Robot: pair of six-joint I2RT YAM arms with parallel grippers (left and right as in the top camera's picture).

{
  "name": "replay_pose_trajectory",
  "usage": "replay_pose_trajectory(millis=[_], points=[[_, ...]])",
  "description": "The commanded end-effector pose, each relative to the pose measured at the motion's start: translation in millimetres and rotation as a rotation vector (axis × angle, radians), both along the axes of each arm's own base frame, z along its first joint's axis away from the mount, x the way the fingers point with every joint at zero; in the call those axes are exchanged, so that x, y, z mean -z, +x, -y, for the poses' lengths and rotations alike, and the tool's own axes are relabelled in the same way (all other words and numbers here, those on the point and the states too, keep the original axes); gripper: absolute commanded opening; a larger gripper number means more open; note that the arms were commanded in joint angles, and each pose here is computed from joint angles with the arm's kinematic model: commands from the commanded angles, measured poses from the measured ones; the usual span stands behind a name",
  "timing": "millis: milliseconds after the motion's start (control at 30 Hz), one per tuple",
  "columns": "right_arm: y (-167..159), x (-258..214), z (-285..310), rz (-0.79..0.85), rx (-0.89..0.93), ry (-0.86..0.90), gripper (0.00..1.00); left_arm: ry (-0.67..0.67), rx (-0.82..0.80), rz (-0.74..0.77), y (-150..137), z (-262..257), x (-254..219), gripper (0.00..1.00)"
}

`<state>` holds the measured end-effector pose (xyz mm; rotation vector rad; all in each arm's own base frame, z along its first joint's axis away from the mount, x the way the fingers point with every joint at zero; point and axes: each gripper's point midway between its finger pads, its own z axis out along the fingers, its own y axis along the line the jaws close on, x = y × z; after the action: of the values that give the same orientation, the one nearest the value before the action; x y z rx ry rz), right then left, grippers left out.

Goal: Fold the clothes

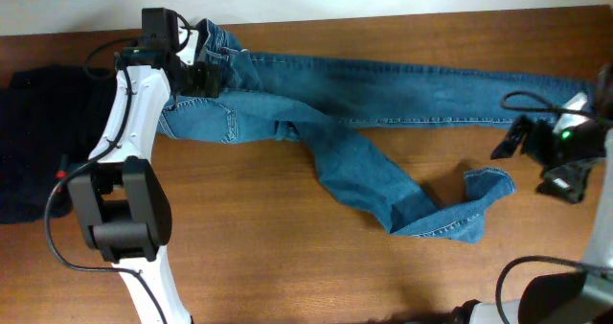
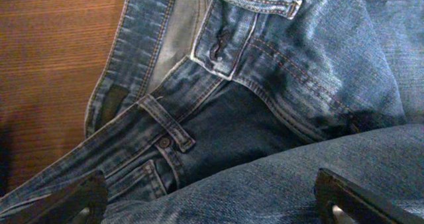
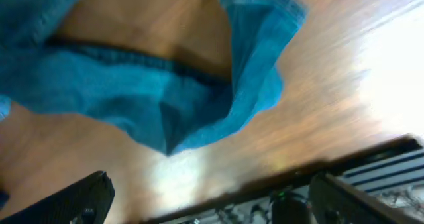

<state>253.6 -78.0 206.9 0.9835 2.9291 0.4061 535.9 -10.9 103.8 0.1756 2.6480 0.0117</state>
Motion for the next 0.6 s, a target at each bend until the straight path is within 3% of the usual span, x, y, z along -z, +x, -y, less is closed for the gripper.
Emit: replay_pose_trajectory(millis=[0,567], points=[[-8.7,-3.8,-13.6,0.067,0.001,0.021,0.99,-0.005,0.022,0.006,1.9,3.1,-1.7,0.99],[-33.9,70.3,-20.5,-0.020,0.158,0.029,0.99,-0.005,0.022,0.006,1.9,3.1,-1.7,0.99]])
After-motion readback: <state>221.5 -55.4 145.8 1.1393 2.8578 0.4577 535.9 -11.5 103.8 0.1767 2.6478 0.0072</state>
